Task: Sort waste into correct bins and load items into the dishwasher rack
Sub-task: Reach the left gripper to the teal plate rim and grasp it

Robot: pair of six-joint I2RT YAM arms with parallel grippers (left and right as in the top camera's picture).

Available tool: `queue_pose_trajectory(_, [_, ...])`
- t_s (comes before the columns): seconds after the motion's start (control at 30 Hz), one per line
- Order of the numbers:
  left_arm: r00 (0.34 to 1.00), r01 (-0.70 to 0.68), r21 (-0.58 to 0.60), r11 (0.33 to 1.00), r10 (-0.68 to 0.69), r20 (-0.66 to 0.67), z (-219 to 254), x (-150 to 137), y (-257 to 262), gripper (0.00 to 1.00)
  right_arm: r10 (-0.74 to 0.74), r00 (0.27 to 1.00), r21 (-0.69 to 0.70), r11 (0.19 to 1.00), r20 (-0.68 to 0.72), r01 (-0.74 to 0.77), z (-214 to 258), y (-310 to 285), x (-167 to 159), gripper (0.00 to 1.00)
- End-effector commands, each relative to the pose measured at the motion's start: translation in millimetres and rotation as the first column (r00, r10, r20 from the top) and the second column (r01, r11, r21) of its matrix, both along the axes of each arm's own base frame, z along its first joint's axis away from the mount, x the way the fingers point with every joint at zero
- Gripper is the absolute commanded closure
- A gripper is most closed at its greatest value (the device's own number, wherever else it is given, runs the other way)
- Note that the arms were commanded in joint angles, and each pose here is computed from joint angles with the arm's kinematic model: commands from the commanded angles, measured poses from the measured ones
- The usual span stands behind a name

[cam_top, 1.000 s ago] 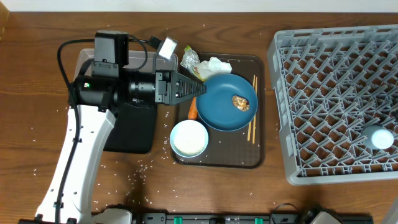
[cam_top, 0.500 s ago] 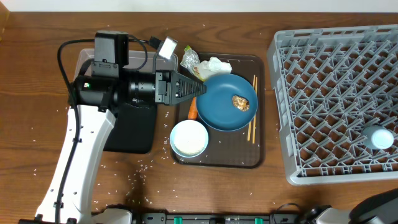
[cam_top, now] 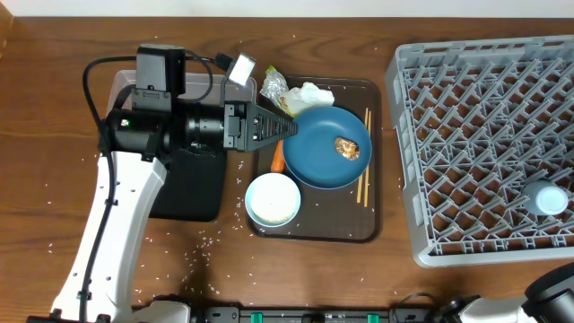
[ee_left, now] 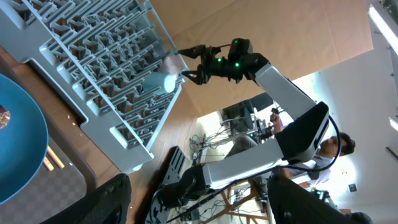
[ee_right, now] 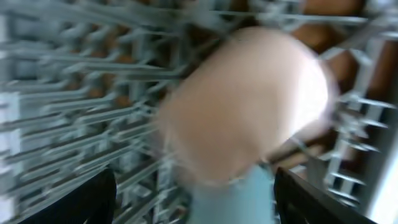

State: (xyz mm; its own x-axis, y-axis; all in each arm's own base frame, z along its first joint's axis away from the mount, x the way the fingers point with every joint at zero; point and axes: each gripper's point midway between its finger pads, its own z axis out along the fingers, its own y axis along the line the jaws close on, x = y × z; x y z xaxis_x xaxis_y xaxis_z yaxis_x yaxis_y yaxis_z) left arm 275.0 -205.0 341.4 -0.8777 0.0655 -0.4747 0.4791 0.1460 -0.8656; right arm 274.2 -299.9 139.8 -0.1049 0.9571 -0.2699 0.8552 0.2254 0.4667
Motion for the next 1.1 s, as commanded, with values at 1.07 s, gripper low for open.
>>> queue_pose_trajectory(1.07, [0.927, -0.217, 0.932, 0.291, 0.36, 0.104, -219.4, 38.0, 58.8, 0.3, 0.888, 0.454, -0.285, 0.454, 0.071, -0.844, 130.5, 313.7, 25.2, 0.12])
